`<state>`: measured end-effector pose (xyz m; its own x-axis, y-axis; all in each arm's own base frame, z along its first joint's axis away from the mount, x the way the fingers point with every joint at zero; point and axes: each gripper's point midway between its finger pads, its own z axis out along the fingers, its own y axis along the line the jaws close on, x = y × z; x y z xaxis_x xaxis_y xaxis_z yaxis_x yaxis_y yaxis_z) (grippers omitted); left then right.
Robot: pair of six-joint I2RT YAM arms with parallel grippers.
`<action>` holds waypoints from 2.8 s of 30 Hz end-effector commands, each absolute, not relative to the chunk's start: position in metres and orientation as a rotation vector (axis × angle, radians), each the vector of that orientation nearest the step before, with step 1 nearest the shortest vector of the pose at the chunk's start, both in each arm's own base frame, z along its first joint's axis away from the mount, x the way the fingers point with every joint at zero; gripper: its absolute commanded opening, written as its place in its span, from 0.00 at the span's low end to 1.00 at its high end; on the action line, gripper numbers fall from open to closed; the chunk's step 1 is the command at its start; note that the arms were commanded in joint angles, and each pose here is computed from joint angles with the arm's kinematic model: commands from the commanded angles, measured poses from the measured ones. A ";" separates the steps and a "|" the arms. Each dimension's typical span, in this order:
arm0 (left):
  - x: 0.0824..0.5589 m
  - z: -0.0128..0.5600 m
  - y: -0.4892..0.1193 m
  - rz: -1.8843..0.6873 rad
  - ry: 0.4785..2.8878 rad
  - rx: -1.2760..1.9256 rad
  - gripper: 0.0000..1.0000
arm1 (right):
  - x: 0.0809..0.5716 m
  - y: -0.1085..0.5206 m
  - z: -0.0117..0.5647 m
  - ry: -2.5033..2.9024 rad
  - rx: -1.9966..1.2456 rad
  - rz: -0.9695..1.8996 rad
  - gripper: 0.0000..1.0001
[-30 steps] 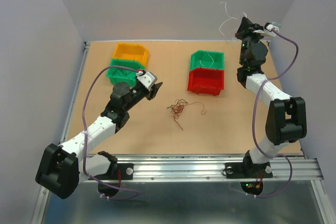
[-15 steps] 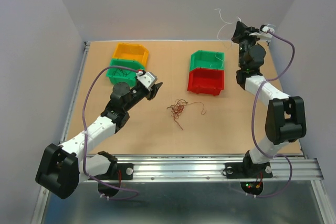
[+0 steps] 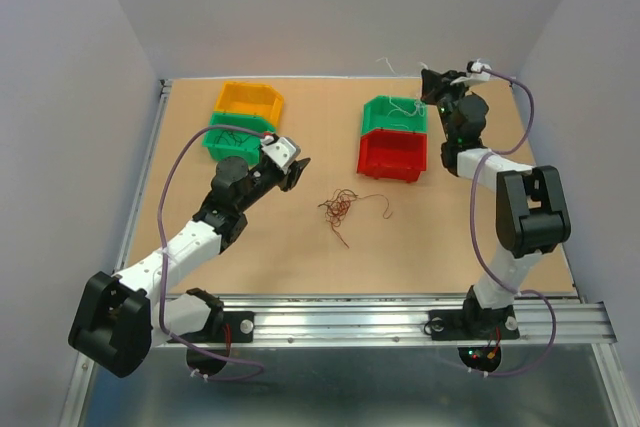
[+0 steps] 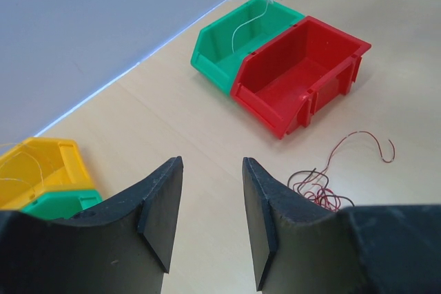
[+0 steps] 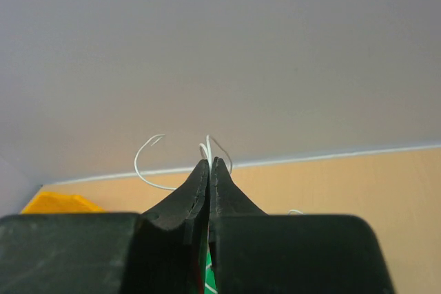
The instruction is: Untangle the cables
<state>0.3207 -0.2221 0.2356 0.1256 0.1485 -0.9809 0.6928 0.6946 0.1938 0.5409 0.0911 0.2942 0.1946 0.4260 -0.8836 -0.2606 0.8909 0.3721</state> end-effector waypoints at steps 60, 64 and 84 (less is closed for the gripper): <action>0.317 0.273 -0.222 -0.447 1.301 0.753 0.54 | 0.506 0.056 0.210 1.477 0.298 0.203 0.63; 0.321 0.268 -0.224 -0.446 1.322 0.764 0.57 | 0.492 0.069 0.218 1.541 0.303 0.296 0.67; 0.329 0.222 -0.250 -0.502 1.431 0.985 0.87 | 0.347 0.180 0.183 1.863 -0.129 0.564 0.87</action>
<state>0.3287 -0.2379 0.2091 0.0704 0.2621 -0.9625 0.7645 0.6056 0.2208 0.3690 0.1854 0.2202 -0.2903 0.2536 -0.9227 -0.3484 0.8701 0.3487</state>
